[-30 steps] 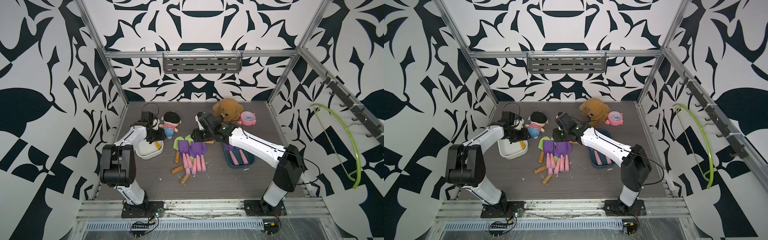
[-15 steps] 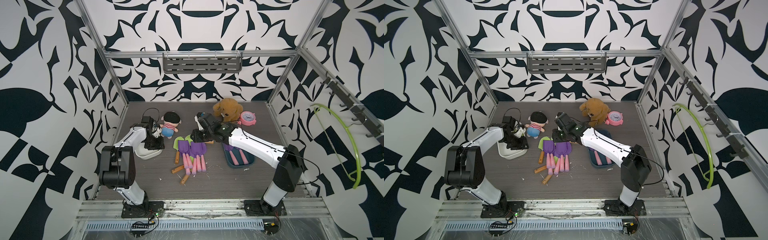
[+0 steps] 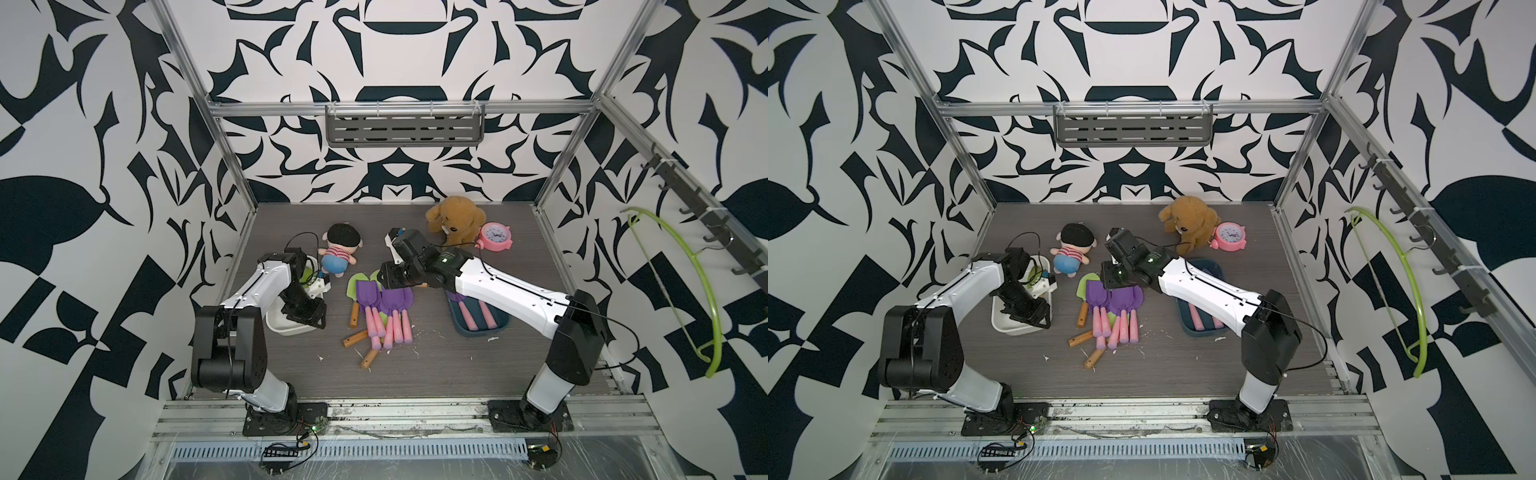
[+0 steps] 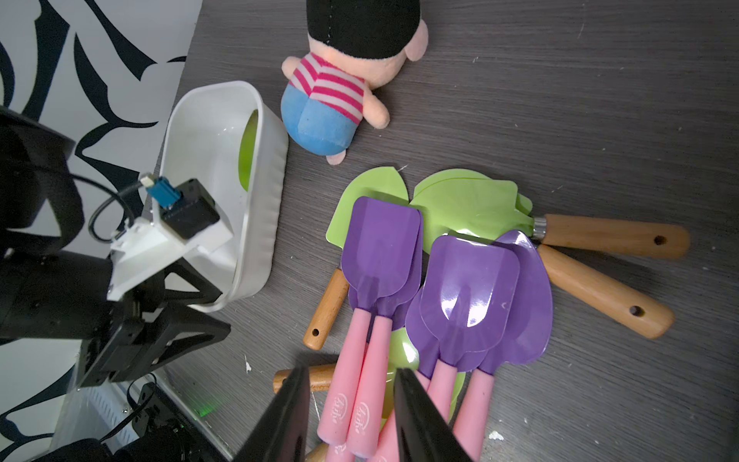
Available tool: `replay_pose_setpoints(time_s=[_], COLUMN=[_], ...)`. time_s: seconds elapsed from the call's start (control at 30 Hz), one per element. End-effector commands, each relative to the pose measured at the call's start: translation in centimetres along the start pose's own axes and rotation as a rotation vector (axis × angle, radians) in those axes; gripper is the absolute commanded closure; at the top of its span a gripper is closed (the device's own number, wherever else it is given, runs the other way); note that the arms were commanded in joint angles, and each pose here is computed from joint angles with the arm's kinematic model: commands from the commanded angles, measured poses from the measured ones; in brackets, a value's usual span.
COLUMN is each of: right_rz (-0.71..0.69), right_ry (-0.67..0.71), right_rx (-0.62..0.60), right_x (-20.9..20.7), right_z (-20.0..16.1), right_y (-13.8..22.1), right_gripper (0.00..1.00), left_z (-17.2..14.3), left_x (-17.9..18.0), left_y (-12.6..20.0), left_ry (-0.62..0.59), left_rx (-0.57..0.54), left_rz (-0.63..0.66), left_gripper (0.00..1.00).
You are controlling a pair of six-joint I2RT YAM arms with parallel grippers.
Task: Sort the small shovels by color and place them into the storage box
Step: Move the storage box to the center of the board, then pick up the shovel from the center of the board.
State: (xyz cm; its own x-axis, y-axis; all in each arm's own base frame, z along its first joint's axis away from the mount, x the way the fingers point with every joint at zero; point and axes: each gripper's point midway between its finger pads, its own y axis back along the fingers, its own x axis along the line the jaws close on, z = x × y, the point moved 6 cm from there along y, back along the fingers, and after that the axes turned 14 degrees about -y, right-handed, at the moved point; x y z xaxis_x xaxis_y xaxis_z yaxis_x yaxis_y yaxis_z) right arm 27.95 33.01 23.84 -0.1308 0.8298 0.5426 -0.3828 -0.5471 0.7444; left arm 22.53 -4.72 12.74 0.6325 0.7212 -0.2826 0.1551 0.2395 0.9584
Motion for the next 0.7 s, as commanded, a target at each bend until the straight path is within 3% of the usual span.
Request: replay_pose_setpoints(time_s=[0.0, 0.17, 0.43, 0.67], right_rz=[0.02, 0.003, -0.121, -0.296], right_ry=[0.017, 0.022, 0.046, 0.005], right_rx=[-0.005, -0.013, 0.04, 0.179], right_x=[0.4, 0.2, -2.1, -6.1], right_z=[-0.2, -0.2, -1.2, -4.1], right_y=[0.1, 0.4, 1.2, 1.7], right_gripper=[0.6, 0.6, 0.6, 0.6], left_z=[-2.2, -2.0, 4.0, 9.3], left_x=[-1.4, -1.7, -3.2, -4.7], left_y=[0.1, 0.9, 7.1, 7.4], left_ry=[-0.069, -0.065, -0.014, 0.042], left_rx=[0.072, 0.021, -0.346, -0.542], left_rz=[-0.027, -0.004, -0.016, -0.111], left_gripper=[0.45, 0.4, 0.32, 0.32])
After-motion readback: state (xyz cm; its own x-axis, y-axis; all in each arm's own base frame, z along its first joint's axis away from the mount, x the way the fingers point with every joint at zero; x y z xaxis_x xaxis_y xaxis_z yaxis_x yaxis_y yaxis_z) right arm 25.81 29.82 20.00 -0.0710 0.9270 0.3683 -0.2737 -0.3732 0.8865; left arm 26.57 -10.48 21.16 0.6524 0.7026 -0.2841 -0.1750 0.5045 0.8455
